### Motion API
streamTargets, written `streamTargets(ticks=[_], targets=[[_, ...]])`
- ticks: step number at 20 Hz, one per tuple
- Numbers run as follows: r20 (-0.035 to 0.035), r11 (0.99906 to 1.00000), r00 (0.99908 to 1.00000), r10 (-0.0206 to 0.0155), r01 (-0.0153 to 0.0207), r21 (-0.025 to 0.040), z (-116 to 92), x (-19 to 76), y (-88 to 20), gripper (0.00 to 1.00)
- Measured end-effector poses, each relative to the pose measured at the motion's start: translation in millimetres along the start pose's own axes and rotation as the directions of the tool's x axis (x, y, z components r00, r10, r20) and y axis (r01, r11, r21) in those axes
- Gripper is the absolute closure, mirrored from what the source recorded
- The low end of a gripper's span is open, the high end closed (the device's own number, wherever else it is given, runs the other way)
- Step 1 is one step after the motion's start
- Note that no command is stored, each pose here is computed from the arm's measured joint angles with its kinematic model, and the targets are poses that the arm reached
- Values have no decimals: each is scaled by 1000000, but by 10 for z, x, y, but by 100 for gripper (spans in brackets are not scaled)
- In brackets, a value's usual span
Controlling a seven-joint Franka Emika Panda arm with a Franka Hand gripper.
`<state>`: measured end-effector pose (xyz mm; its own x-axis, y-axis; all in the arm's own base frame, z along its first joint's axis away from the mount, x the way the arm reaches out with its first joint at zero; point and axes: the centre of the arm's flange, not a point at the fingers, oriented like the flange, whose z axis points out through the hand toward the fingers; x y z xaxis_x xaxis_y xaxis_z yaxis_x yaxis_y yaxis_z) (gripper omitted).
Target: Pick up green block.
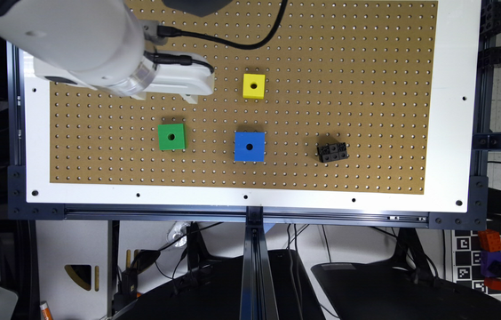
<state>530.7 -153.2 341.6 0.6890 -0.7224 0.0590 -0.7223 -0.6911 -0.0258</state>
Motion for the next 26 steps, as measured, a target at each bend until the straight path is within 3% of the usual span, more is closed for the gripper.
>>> streamTargets(ticks=[3, 6, 14, 15, 18, 22, 26], targets=[[-6200, 999996, 999980, 1469, -1454, 2438, 12, 131, 19, 0], [-7708, 999996, 999970, 777, -756, 2735, 54, 237, 4, 0], [-12910, 999984, 999917, -89, 162, 5672, 82, 349, -61, 0], [-11731, 999985, 999930, -1217, 1279, 5280, 89, 346, -67, 0], [2720, 999982, 999979, -5837, 5840, -1110, 293, 341, -95, 0], [7924, 999972, 999945, -6845, 6868, -2938, 587, 384, -128, 0], [20126, 999932, 999771, -7236, 7419, -8991, 823, 399, -140, 0]])
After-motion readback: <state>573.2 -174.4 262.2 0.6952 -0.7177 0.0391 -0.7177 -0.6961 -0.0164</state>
